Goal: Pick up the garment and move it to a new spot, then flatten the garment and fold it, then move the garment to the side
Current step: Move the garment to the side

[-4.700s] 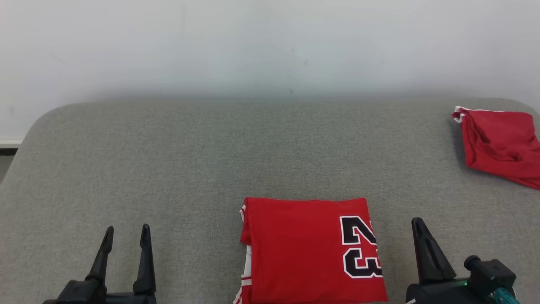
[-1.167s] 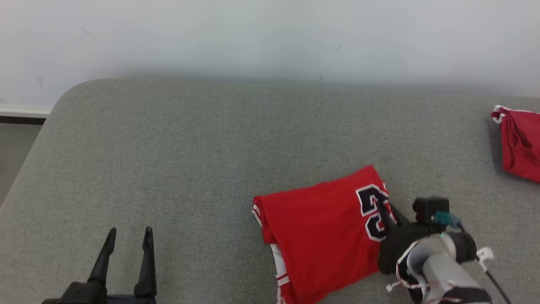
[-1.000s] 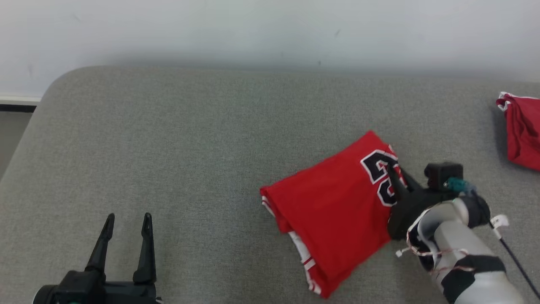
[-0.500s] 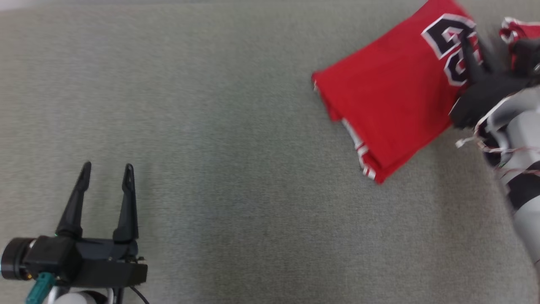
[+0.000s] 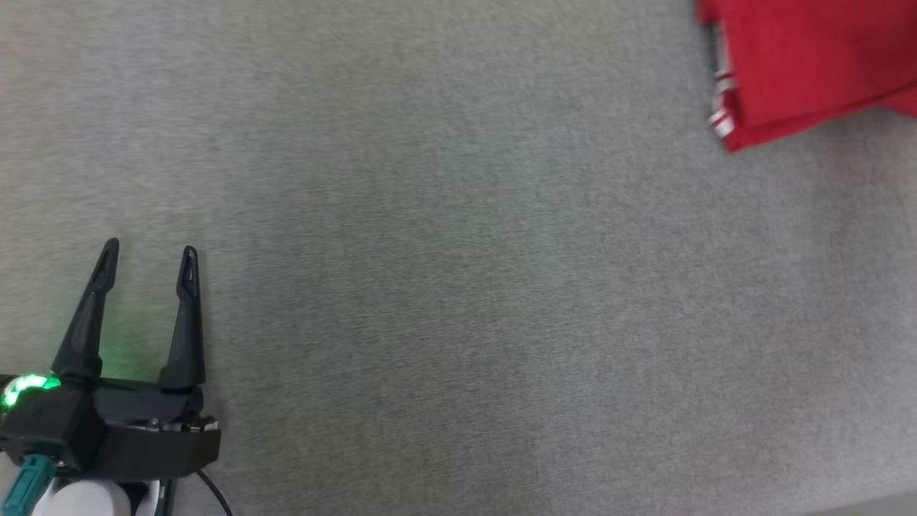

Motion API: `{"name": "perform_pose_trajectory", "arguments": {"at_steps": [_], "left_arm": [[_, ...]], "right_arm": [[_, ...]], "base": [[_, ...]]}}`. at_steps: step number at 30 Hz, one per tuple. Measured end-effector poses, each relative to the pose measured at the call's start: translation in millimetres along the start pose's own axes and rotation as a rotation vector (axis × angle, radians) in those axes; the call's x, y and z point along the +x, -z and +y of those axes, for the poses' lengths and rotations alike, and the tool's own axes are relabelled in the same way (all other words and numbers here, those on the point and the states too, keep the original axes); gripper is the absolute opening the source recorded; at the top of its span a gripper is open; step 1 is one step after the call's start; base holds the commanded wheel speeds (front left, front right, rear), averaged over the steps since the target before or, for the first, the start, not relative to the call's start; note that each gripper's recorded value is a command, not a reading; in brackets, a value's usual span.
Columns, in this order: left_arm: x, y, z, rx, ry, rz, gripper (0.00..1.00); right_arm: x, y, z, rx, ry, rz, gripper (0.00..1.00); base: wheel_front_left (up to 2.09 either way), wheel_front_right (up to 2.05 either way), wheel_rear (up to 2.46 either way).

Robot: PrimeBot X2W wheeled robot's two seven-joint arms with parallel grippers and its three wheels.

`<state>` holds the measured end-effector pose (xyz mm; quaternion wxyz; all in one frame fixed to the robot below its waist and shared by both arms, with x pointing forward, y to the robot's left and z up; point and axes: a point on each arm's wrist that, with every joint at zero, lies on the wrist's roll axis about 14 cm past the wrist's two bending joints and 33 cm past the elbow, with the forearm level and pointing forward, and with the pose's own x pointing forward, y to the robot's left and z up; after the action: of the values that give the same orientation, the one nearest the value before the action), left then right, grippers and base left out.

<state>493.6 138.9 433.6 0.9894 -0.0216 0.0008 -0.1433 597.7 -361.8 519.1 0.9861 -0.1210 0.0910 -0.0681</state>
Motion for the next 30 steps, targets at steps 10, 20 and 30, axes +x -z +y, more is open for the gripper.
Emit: {"name": "perform_pose_trajectory", "arguments": {"at_steps": [10, 20, 30], "left_arm": [[14, 12, -10, -0.011, 0.041, 0.001, 1.0], [17, 19, -9, -0.006, 0.041, 0.01, 1.0], [14, 14, -6, -0.005, 0.023, 0.011, 1.0]], "right_arm": [[-9, 13, -75, -0.094, 0.145, 0.115, 0.0], [-10, 44, -89, -0.119, 0.191, 0.213, 1.0], [-5, 7, -74, -0.131, 0.155, 0.049, 1.0]], "base": [[0.0, 0.0, 0.0], [0.0, 0.0, 0.0], [0.0, 0.0, 0.0]]}}
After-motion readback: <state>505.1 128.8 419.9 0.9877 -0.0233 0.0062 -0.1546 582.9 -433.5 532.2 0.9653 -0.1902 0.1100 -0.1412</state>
